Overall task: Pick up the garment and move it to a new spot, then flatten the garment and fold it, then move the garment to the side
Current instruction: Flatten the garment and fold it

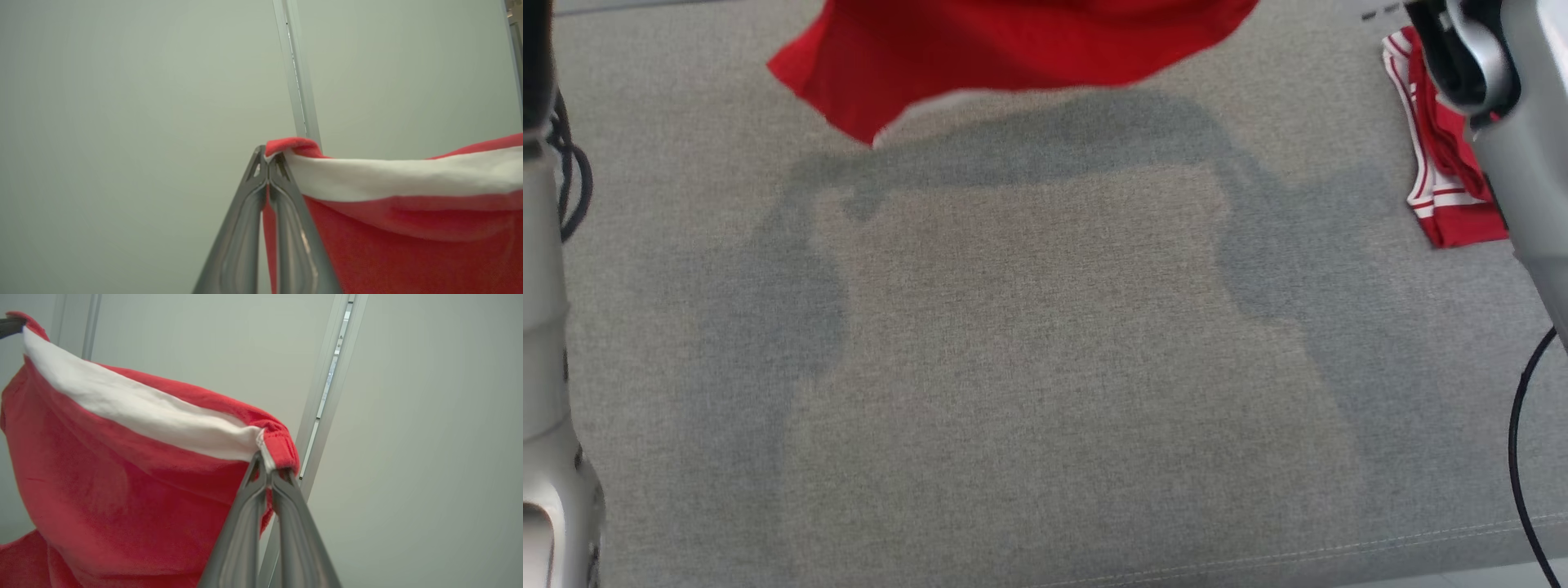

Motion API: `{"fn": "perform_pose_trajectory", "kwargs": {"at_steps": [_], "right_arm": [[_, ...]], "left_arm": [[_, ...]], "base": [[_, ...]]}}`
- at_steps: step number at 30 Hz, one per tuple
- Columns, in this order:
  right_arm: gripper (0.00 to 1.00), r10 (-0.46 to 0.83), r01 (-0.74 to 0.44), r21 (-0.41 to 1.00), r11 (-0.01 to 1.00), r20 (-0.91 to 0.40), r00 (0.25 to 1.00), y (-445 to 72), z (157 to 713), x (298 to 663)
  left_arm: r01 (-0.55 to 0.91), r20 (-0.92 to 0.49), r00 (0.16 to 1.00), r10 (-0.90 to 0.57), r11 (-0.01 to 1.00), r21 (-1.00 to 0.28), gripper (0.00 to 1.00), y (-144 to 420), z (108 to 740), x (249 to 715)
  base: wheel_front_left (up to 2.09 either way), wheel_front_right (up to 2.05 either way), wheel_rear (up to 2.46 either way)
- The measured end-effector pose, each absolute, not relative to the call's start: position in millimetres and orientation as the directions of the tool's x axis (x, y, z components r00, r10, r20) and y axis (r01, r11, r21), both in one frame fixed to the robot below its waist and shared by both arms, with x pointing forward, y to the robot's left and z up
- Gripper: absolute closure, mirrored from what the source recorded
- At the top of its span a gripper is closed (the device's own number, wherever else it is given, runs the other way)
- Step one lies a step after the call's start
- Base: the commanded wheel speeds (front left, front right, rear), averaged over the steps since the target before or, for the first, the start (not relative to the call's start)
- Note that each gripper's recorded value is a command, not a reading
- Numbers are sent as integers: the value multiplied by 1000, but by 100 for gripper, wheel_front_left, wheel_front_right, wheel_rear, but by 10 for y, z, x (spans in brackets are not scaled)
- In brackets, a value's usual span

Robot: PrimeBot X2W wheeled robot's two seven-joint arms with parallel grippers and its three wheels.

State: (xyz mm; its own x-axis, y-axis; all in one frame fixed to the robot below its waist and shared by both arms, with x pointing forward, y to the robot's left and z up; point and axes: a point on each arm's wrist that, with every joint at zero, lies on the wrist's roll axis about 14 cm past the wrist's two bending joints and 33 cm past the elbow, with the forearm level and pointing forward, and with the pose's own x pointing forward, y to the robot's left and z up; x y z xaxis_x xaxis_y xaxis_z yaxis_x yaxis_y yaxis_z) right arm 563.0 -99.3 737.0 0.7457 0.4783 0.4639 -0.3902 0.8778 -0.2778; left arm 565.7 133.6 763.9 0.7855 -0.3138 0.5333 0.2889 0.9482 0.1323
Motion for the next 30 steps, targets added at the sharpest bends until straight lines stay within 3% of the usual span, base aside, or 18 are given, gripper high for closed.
{"fn": "perform_pose_trajectory", "kwargs": {"at_steps": [6, 12, 18, 24, 30], "right_arm": [[100, 485, -384, -312, 869, 383, 786, -822, 6931, 6238], [100, 511, -455, -260, 852, 226, 829, -606, 6045, 6542], [100, 547, -529, -159, 834, 108, 830, -453, 5237, 6489], [100, 580, -573, -97, 814, 98, 808, -402, 5021, 6233], [100, 566, -565, -41, 824, 70, 821, -636, 4893, 5822]], "left_arm": [[258, 510, 813, -281, 959, 118, 100, 1411, 7386, 6171], [267, 375, 890, -260, 963, 34, 100, 1419, 6511, 6478], [228, 210, 953, -219, 974, -17, 100, 1656, 5615, 6461], [194, 171, 969, -181, 979, -61, 100, 1900, 5309, 6211], [182, 128, 978, -166, 975, -125, 100, 1938, 5041, 5636]], "base": [[0, 0, 0], [0, 0, 0], [0, 0, 0], [0, 0, 0], [0, 0, 0]]}}
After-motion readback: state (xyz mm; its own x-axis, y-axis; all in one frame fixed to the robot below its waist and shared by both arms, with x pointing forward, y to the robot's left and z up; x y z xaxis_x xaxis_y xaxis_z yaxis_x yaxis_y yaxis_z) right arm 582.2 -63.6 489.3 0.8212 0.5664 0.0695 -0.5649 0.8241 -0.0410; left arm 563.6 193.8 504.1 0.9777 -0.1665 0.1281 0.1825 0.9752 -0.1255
